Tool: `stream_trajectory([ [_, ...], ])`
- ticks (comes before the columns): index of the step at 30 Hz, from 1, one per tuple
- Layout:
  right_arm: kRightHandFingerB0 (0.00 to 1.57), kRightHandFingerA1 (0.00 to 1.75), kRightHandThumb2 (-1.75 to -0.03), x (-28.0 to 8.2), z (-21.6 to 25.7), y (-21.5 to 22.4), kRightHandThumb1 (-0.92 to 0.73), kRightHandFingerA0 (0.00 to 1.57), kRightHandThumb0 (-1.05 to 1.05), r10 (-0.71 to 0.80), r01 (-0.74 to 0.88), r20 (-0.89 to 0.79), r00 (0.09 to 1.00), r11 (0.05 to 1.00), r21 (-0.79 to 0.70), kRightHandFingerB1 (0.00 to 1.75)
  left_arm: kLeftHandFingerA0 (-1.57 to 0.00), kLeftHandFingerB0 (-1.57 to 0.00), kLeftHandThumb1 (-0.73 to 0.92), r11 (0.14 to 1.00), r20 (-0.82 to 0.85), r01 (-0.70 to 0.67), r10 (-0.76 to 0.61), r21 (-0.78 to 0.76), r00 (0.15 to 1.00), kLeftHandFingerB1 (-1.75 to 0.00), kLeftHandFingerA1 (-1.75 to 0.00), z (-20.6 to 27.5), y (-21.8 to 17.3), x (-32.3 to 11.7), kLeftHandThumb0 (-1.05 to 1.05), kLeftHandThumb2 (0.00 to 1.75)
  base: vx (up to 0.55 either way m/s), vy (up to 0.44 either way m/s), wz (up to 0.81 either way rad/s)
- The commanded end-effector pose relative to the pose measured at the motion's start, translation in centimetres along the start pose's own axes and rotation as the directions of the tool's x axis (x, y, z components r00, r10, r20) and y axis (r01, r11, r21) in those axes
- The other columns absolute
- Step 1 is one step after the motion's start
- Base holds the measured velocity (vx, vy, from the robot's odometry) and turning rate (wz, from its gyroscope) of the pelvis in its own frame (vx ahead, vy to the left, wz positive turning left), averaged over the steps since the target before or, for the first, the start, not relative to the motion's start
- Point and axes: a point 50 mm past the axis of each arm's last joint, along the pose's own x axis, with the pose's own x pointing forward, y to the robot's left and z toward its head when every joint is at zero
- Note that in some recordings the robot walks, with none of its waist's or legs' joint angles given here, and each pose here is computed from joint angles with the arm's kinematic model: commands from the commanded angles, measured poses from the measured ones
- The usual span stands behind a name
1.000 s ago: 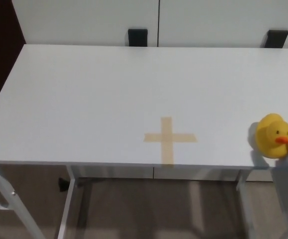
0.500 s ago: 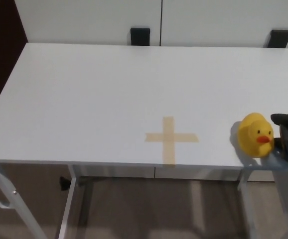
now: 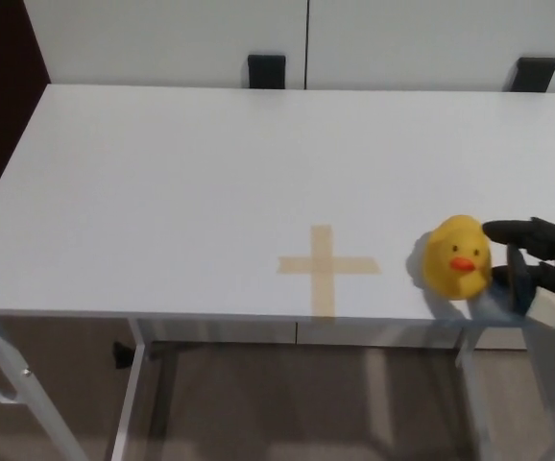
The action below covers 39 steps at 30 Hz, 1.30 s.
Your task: The robot uses its right hand to push the yellow duck toy to the center of the white desk.
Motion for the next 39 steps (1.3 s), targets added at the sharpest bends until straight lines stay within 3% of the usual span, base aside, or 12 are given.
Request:
stream_trajectory([
  [1,0.37,0.60,-1.16,0.1,0.3,2.7,-0.76,0.51,-0.78,0.082,-0.082,-0.012,0.997,0.996,-0.035,0.53,-0.92,-0.94,0.56,1.000,0.032,-0.013,0.012,0.027,0.999,-0.91,-0.86,0.0,0.3,-0.1,-0.10,0.87,0.00,0.000,0.00],
  [2,0.37,0.60,-1.16,0.1,0.3,2.8,-0.76,0.51,-0.78,0.086,-0.087,-0.012,0.996,0.996,-0.035,0.53,-0.92,-0.94,0.56,1.000,0.032,-0.012,0.011,0.029,0.999,-0.91,-0.86,0.0,0.3,-0.1,-0.10,0.87,0.00,0.000,0.00],
  [3,0.44,0.51,-0.74,0.1,0.3,3.1,-0.92,0.55,-0.84,0.093,-0.094,-0.015,0.996,0.995,-0.034,0.41,-0.92,-0.92,0.57,1.000,0.030,-0.010,0.009,0.023,1.000,-0.91,-0.87,0.0,0.2,-0.1,-0.10,0.85,0.00,0.000,0.00],
  [7,0.44,0.53,-0.74,0.2,0.6,4.0,-0.92,0.55,-0.85,0.113,-0.113,-0.017,0.993,0.993,-0.041,0.42,-0.92,-0.94,0.54,1.000,0.034,-0.007,0.006,0.016,0.999,-0.92,-0.88,0.1,0.2,-0.1,-0.08,0.90,0.00,0.000,0.00],
  [8,0.38,0.59,-0.96,0.3,0.7,4.1,-0.76,0.52,-0.91,0.116,-0.116,-0.016,0.993,0.992,-0.048,0.49,-0.93,-0.94,0.56,1.000,0.033,-0.007,0.006,0.018,0.999,-0.93,-0.88,0.1,0.2,-0.1,-0.11,0.92,0.00,0.000,0.00],
  [10,0.38,0.59,-0.96,0.4,0.9,4.1,-0.76,0.52,-0.91,0.117,-0.118,-0.015,0.993,0.991,-0.055,0.49,-0.93,-0.94,0.56,1.000,0.032,-0.007,0.006,0.020,0.999,-0.93,-0.88,0.0,0.2,-0.1,-0.11,0.92,0.00,0.000,0.00],
  [11,0.36,0.62,-1.17,0.5,1.1,4.0,-0.76,0.49,-0.79,0.124,-0.124,-0.002,0.992,0.990,-0.068,0.55,-0.96,-0.94,0.58,1.000,0.030,-0.008,0.008,0.021,1.000,-0.91,-0.90,0.1,0.2,0.0,-0.11,0.88,0.00,0.000,0.00],
  [12,0.36,0.62,-1.17,0.5,1.1,4.0,-0.76,0.49,-0.79,0.124,-0.124,-0.002,0.992,0.990,-0.068,0.55,-0.96,-0.94,0.58,1.000,0.030,-0.008,0.008,0.021,1.000,-0.91,-0.90,0.1,0.2,0.0,-0.11,0.88,0.00,0.000,0.00],
  [13,0.40,0.54,-0.77,0.6,1.2,3.9,-0.92,0.53,-0.85,0.126,-0.125,0.000,0.992,0.990,-0.071,0.43,-0.94,-0.92,0.59,1.000,0.027,-0.010,0.009,0.019,1.000,-0.92,-0.90,0.1,0.2,0.0,-0.11,0.86,0.00,0.000,0.00],
  [26,0.41,0.51,-0.76,0.9,2.0,4.1,-0.92,0.54,-0.83,0.147,-0.145,0.010,0.989,0.984,-0.100,0.41,-0.92,-0.93,0.56,0.999,0.034,-0.006,0.004,0.044,0.999,-0.90,-0.85,0.1,0.2,0.0,-0.09,0.91,0.00,0.000,0.00],
  [35,0.45,0.53,-0.73,1.1,3.0,5.8,-0.92,0.55,-0.84,0.204,-0.197,0.037,0.978,0.972,-0.130,0.40,-0.93,-0.93,0.57,0.999,0.036,-0.005,0.004,0.045,0.999,-0.89,-0.86,0.2,0.3,0.0,-0.10,0.86,0.00,0.000,0.00],
  [39,0.43,0.53,-0.75,1.1,3.8,7.2,-0.92,0.52,-0.86,0.256,-0.243,0.072,0.964,0.958,-0.153,0.42,-0.93,-0.94,0.56,0.999,0.047,-0.007,0.005,0.041,0.999,-0.95,-0.89,0.3,0.3,0.0,-0.09,0.93,0.00,0.000,0.00],
])
